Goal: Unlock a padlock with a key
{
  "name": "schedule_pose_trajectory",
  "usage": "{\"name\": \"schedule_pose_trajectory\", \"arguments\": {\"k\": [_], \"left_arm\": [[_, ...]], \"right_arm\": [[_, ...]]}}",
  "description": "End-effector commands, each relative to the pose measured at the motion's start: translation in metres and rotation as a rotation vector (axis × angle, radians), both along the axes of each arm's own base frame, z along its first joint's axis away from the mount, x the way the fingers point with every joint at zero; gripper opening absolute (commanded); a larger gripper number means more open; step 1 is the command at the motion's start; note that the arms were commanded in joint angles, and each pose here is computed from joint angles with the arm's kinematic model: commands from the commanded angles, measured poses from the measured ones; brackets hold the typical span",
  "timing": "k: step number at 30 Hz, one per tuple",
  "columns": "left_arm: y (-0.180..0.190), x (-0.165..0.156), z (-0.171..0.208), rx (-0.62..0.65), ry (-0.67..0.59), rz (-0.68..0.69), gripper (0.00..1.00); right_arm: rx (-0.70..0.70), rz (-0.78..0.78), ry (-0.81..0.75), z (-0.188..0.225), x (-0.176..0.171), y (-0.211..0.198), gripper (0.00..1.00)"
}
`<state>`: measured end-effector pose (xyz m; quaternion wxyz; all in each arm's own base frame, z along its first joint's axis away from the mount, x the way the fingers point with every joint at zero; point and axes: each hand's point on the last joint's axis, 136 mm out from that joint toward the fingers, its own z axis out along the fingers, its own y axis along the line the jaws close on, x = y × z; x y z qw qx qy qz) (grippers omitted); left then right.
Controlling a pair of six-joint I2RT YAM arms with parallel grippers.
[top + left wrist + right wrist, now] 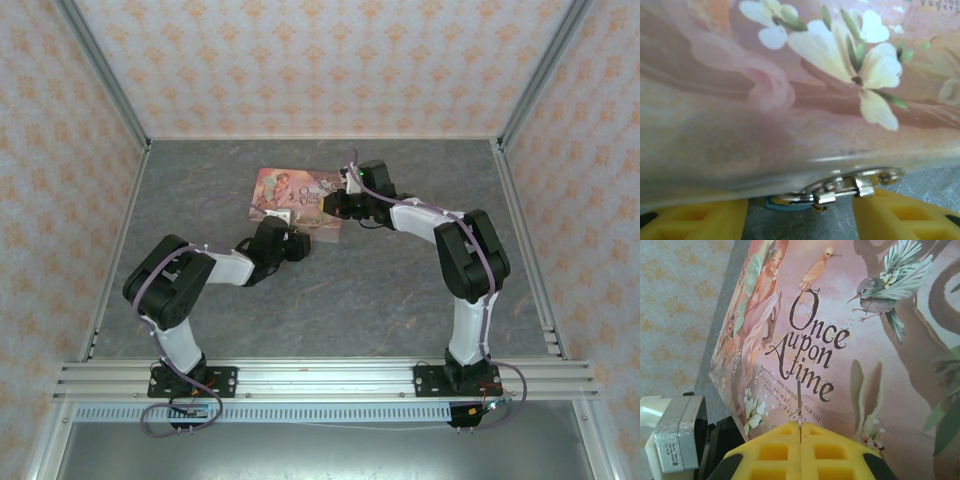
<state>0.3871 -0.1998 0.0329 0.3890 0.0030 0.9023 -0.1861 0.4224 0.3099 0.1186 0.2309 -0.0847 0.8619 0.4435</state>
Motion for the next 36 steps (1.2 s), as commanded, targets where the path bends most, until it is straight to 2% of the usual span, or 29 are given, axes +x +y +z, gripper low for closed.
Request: {"name": "schedule_pose_trajectory", "arguments": {"k": [1,12,19,29,36], "left_arm": [[-0.005,0.007,0.003,0.026,-0.025,-0.006,0.53],[-0.006,0.006,0.009,0.027,-0.032,-0.015,0.39],[-0.005,0.005,0.024,0.013,-0.031,-0.001,0.36],[-0.003,-0.005,0.056,-0.067,-0.003,0.039,0.33],[0.003,-0.009,0.06,-0.05,0.016,0.062,0.33]], "right_arm": [[-0.053,0.0,0.045,-0.023,-0.01,-0.005,0.0],[-0.044,0.0,0.036,-0.018,-0.01,-0.004,0.0],[-0.024,0.0,-0.007,0.003,-0.005,-0.002,0.0],[-0.015,-0.012,-0.17,0.062,-0.005,-0.009,0.0],[-0.046,-0.004,-0.182,0.059,-0.018,-0.018,0.0]]}}
